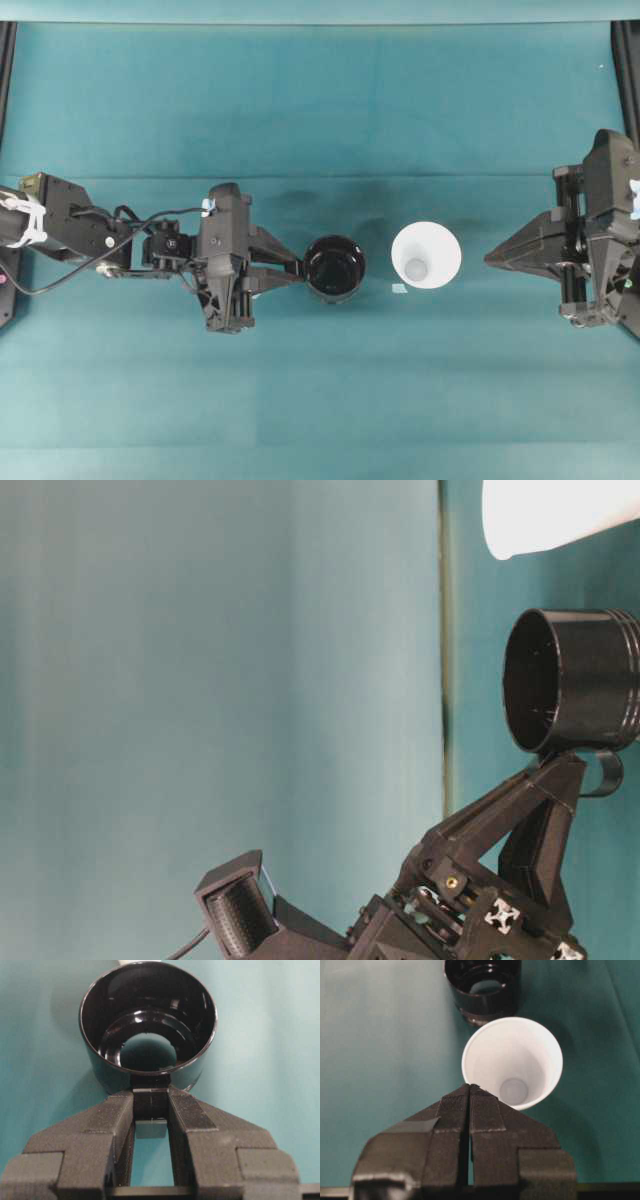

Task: Put the paper cup into the moved cup holder.
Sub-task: 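Open the left gripper and pull it back left from the holder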

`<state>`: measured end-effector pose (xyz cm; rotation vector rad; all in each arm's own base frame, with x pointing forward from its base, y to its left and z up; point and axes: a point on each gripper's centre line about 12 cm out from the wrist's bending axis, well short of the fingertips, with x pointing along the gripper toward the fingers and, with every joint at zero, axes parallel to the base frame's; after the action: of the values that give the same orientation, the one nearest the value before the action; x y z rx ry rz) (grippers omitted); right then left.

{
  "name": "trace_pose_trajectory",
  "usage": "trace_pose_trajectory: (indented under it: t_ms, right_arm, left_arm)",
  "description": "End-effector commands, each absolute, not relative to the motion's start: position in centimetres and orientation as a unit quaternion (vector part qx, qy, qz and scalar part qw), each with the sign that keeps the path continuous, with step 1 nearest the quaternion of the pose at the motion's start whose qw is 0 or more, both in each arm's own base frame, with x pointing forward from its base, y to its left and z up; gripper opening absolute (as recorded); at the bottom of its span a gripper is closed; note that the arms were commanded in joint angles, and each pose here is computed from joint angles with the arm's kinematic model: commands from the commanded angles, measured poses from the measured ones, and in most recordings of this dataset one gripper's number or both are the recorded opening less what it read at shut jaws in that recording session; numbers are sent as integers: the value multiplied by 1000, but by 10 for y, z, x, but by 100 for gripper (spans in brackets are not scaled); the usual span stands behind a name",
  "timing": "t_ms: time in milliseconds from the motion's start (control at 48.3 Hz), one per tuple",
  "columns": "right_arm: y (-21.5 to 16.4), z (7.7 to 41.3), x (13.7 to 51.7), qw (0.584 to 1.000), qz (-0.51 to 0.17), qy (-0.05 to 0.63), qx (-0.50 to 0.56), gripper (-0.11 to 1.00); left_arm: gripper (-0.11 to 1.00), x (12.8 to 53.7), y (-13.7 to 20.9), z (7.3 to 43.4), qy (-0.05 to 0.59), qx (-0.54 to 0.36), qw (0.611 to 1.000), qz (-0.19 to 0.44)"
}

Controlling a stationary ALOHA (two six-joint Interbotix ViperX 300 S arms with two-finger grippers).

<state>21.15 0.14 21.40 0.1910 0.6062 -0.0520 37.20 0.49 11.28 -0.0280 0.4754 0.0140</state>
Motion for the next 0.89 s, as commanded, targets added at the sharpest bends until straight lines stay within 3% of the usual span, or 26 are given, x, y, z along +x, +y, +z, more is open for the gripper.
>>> trace_pose_trajectory:
  t_ms: [0,663,725,870]
  right_arm:
    - [1,223,216,953,-26,285,99,1]
    - [1,223,216,953,-26,285,99,1]
    - [1,223,216,953,-26,285,99,1]
    - [1,223,216,953,-26,285,99,1]
  left_arm:
    - [20,376,4,117,228,-14,974,6]
    - [22,374,4,107,257,-19,966,7]
    - [31,374,4,107,257,-19,966,8]
    - [64,373,4,107,258,-20,966,7]
